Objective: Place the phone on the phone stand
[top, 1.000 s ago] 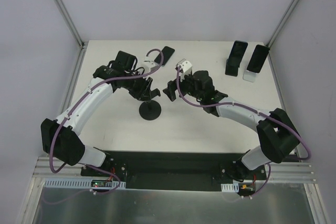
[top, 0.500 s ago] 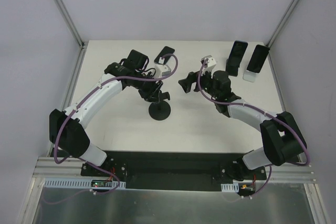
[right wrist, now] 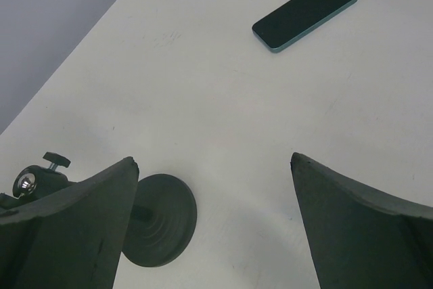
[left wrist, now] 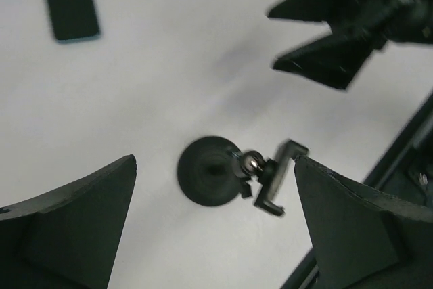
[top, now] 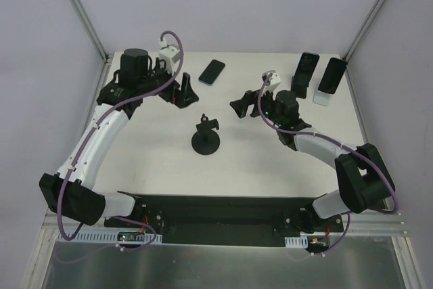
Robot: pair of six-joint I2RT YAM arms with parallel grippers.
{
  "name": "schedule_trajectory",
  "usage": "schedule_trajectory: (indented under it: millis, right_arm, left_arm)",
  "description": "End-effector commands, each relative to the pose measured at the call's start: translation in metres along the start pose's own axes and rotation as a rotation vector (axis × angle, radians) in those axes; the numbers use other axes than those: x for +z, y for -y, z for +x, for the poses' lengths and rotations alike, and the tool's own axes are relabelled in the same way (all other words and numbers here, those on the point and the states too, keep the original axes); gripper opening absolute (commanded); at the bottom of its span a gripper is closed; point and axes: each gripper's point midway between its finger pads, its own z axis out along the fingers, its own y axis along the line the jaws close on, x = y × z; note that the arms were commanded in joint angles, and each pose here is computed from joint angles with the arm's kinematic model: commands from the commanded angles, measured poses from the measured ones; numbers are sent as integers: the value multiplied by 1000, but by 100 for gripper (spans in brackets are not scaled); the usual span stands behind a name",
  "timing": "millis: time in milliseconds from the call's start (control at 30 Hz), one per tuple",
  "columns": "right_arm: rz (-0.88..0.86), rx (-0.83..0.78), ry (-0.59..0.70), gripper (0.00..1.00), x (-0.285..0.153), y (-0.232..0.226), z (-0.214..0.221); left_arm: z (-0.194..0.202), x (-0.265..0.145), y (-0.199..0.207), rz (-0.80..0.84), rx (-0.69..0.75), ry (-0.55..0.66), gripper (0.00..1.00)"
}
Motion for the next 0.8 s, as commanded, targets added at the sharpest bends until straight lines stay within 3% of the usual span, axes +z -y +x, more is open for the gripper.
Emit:
schedule_trajectory:
  millis: [0, 167, 500, 533, 600, 767]
  right_arm:
    - [-21, 26, 65, 96, 3, -1, -23]
    - [2, 63, 66, 97, 1, 11, -24]
    - [11, 130, 71, 97, -2, 26, -27]
    - [11, 134, 74, 97, -2, 28, -28]
    - [10, 144, 73, 97, -2, 31, -27]
    - [2, 185, 75, 97, -2, 36, -27]
  left_arm:
    - [-45, 3, -64, -227, -251, 147, 99]
    - [-45, 29, -122, -390, -409, 126, 98]
    - [6, 139, -227, -429, -573, -69, 94]
    - [-8, 144, -233, -423, -559, -40, 92]
    - [12, 165, -248, -427, -589, -80, 90]
    - [12, 193, -274, -418, -689, -45, 88]
